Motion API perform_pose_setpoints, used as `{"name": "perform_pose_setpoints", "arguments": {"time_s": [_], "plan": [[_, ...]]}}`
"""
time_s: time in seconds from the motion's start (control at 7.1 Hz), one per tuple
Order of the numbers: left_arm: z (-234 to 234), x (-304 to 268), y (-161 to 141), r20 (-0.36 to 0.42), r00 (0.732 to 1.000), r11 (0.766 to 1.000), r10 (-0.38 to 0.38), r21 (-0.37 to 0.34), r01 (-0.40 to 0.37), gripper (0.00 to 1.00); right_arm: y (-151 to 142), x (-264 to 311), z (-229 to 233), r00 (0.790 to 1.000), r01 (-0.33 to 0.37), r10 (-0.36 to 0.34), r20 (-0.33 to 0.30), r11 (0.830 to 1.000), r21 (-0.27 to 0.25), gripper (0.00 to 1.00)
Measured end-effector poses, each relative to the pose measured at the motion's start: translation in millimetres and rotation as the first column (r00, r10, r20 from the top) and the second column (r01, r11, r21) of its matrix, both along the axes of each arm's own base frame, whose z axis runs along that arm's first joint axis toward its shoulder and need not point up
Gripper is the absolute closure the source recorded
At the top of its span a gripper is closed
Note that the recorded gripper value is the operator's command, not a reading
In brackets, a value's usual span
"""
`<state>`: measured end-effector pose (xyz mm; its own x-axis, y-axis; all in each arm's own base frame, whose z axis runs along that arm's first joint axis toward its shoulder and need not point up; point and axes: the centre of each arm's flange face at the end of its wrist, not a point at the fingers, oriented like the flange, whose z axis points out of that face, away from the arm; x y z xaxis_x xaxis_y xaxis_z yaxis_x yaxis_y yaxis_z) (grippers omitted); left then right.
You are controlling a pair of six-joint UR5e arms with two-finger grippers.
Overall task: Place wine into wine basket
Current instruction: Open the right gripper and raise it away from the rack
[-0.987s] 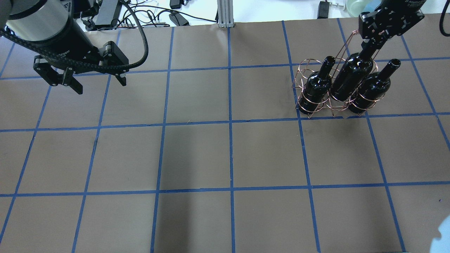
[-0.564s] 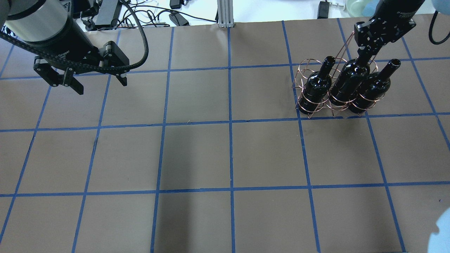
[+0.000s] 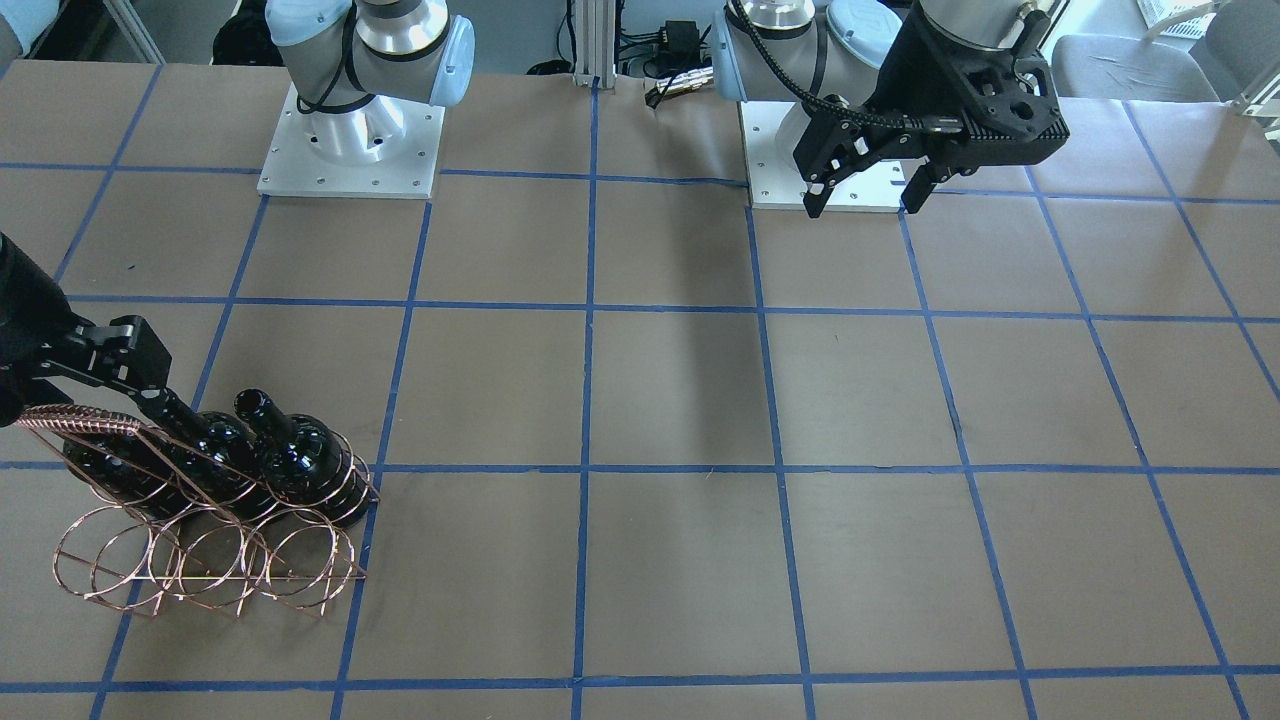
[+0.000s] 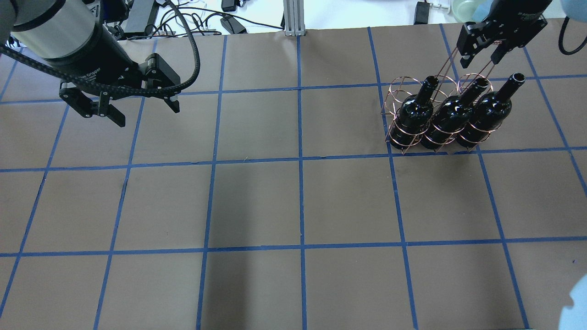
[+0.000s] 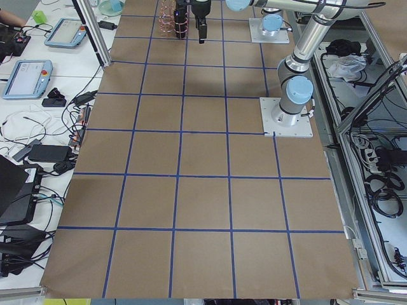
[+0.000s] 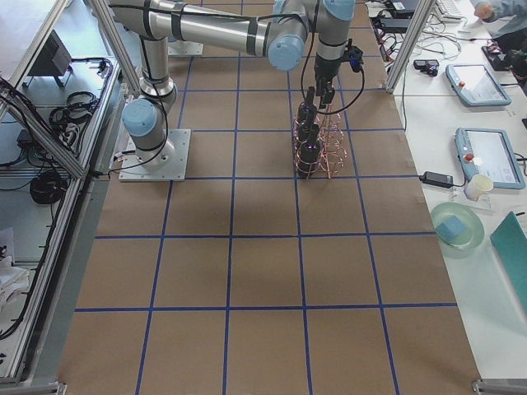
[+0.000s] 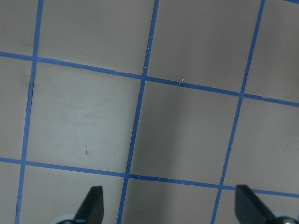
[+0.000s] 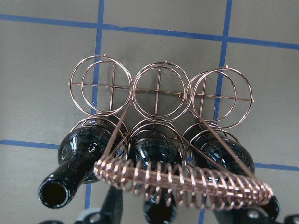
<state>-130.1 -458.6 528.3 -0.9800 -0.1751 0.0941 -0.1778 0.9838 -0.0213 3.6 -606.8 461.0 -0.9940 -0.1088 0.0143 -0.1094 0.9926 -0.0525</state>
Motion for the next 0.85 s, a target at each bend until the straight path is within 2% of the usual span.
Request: {"name": "perform_pose_setpoints", "arguments": {"time_s": [0.42,0.56,0.85], "plan": [[-1.9,5.1,-4.8,0.037,0.996,0.997,-0.076,-0.019,0.077,0.00,33.7,15.9,55.9,1.000,-0.011,0.010,-0.015,0.997,-0.081,0.00],[-1.8,8.2,-5.5,0.056,0.992,0.993,-0.117,-0.022,0.119,0.00,53.0,35.5,76.3,1.000,-0.016,0.015,-0.007,0.996,-0.093,0.00],[-0.6,10.8,-5.3,0.071,0.985,0.987,-0.158,-0.024,0.160,0.00,80.6,90.9,92.3,0.999,0.029,-0.028,0.020,0.996,-0.079,0.00]]}}
